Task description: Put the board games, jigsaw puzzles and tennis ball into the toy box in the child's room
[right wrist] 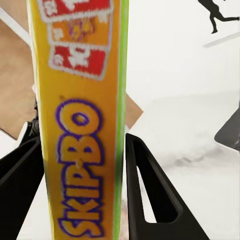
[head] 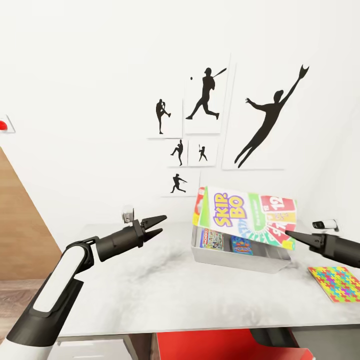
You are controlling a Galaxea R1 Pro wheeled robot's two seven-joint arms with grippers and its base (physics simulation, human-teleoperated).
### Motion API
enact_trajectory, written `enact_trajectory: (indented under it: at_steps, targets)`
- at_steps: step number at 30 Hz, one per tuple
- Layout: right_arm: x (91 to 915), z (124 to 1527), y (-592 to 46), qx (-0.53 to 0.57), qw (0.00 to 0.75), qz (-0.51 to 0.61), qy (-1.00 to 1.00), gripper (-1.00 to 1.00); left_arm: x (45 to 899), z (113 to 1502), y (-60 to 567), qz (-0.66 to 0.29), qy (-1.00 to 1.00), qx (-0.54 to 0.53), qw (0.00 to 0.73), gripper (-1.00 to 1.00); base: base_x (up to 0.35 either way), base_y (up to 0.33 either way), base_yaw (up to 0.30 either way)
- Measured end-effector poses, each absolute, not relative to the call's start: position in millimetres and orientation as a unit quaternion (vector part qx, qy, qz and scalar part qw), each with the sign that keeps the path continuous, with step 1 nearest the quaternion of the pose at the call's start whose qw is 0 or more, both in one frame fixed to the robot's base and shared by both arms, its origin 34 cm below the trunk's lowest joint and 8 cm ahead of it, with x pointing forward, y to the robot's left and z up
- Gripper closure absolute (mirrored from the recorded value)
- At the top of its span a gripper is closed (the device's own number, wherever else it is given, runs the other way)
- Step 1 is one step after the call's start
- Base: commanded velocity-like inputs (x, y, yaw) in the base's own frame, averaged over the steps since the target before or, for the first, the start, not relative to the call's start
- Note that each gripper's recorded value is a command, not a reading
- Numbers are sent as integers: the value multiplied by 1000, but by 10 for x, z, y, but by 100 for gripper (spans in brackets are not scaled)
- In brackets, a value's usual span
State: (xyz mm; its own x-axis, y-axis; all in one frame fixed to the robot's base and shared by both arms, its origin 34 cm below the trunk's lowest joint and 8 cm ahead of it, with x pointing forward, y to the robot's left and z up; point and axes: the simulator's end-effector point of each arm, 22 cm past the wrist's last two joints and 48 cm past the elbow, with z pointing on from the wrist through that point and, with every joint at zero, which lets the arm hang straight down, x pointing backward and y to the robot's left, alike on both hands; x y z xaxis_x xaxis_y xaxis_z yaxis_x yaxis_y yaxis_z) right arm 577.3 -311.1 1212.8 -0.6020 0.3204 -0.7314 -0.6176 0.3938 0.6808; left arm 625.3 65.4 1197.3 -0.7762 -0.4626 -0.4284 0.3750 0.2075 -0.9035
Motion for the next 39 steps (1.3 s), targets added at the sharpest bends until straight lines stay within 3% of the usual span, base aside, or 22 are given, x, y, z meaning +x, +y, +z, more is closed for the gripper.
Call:
enact_trajectory:
  at_steps: [39]
  targets:
    - [5700, 11973, -2595, -127, 409, 568, 703, 100, 6501, 11804, 214, -629, 713, -48, 306, -100, 0, 0, 0]
